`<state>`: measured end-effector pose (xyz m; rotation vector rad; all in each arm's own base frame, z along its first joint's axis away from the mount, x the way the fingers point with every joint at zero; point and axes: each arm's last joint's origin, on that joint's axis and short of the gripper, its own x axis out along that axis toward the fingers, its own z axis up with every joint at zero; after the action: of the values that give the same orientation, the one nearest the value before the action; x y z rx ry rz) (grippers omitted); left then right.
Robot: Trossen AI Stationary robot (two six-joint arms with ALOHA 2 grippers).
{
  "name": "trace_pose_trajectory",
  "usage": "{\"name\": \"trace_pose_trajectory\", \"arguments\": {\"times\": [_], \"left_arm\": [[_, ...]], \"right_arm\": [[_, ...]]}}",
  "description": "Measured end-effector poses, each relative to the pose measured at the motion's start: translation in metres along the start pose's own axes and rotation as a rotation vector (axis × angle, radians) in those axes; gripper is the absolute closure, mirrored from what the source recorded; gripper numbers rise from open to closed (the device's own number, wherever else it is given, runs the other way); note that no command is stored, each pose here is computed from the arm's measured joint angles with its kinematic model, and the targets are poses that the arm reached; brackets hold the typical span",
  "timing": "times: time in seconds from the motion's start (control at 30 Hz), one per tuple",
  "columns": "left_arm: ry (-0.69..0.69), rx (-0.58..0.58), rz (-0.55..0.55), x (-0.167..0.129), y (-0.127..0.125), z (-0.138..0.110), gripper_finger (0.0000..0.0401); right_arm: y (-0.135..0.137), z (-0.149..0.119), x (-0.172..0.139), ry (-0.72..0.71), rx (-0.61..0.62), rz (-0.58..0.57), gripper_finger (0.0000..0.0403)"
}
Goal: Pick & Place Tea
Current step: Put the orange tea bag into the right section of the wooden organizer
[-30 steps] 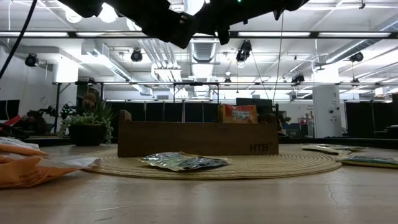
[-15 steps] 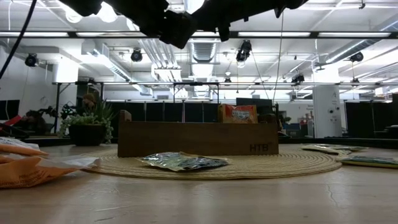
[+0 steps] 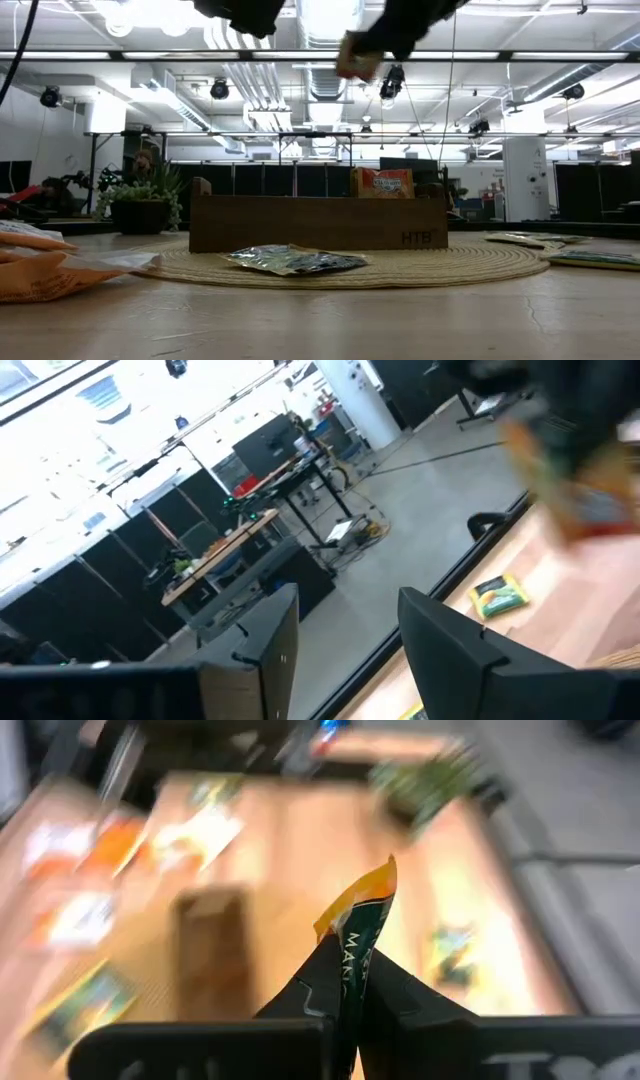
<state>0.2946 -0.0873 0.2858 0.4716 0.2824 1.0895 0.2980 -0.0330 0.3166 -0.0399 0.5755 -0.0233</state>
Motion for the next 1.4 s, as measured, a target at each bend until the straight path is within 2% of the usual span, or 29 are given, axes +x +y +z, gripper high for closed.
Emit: {"name": "trace_pose_trajectory", "arguments": {"times": [0.1,0.27,0.47,0.83,1.03,1.4], "left_arm": [[-0.003,-0.008,-0.004,0.0,0.003,-0.001,0.0234],[0.0,0.007,0.001,0.004,0.006,-0.007,0.0234],[0.009,0.006,0.017,0.008,0.011,-0.008,0.0234],[0.021,0.044,0.037,0.014,0.012,-0.009,0.0234],[0.019,0.2,0.015,0.014,0.008,-0.015,0.0234],[0.022,0.216,0.011,0.014,0.007,-0.017,0.0234]], "right_arm": [[0.013,-0.018,0.008,0.108,-0.067,0.116,0.0394],[0.036,-0.042,0.028,0.178,-0.227,0.209,0.0394],[0.052,-0.06,0.042,0.157,-0.281,0.2,0.0394],[0.055,-0.078,0.051,0.135,-0.289,0.202,0.0394],[0.055,-0.085,0.058,0.163,-0.313,0.209,0.0394],[0.055,-0.099,0.077,0.221,-0.384,0.224,0.0394]]}}
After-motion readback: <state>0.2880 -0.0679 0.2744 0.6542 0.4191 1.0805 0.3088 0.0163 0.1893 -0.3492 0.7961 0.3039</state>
